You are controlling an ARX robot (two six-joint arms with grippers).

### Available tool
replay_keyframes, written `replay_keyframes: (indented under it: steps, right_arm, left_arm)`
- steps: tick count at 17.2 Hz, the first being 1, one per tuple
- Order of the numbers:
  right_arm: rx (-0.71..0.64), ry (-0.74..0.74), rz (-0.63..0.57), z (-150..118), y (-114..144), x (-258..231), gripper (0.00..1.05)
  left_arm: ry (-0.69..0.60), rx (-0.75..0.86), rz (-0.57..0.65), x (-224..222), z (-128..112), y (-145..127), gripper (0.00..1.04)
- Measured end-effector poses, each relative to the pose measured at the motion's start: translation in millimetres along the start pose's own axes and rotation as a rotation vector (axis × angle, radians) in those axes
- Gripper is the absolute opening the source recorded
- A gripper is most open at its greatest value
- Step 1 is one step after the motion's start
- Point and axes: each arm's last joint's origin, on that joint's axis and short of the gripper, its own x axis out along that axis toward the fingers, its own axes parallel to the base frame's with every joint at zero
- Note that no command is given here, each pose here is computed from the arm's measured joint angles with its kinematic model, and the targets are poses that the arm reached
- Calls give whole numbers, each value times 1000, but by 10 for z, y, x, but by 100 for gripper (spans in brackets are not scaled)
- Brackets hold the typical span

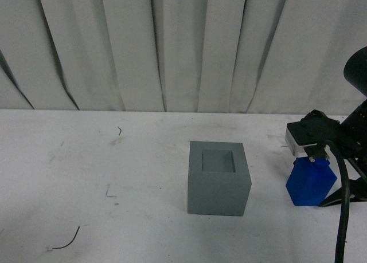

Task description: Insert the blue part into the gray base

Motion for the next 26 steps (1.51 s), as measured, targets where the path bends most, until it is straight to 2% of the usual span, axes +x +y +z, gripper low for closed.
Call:
replay_keyframes:
  steps: [2,3,4,13,16,19,22,26]
  right_arm:
    - [-12,-2,-5,8,-7,11,72]
    - [-24,-7,1,49,-9,23,50]
    - [-26,-7,1,58,-14,18,48]
    - [-25,-28,44,142,20,-17,47]
    - [-44,-61,23,340,0,-390,47]
    - [-99,-92,-8,687,-78,-793,47]
    - [-130,-90,21,941,-73,-821,47]
    - [-84,-72,1,1136,-102,-746,47]
  left_arm:
    - [0,0,0,0,0,0,98]
    - [0,0,0,0,0,0,98]
    - [0,0,0,0,0,0,98]
    - [0,0,0,0,0,0,98]
    - [0,0,0,0,0,0,98]
    - [0,0,0,0,0,0,98]
    - [0,0,0,0,0,0,98]
    - [0,0,0,0,0,0,98]
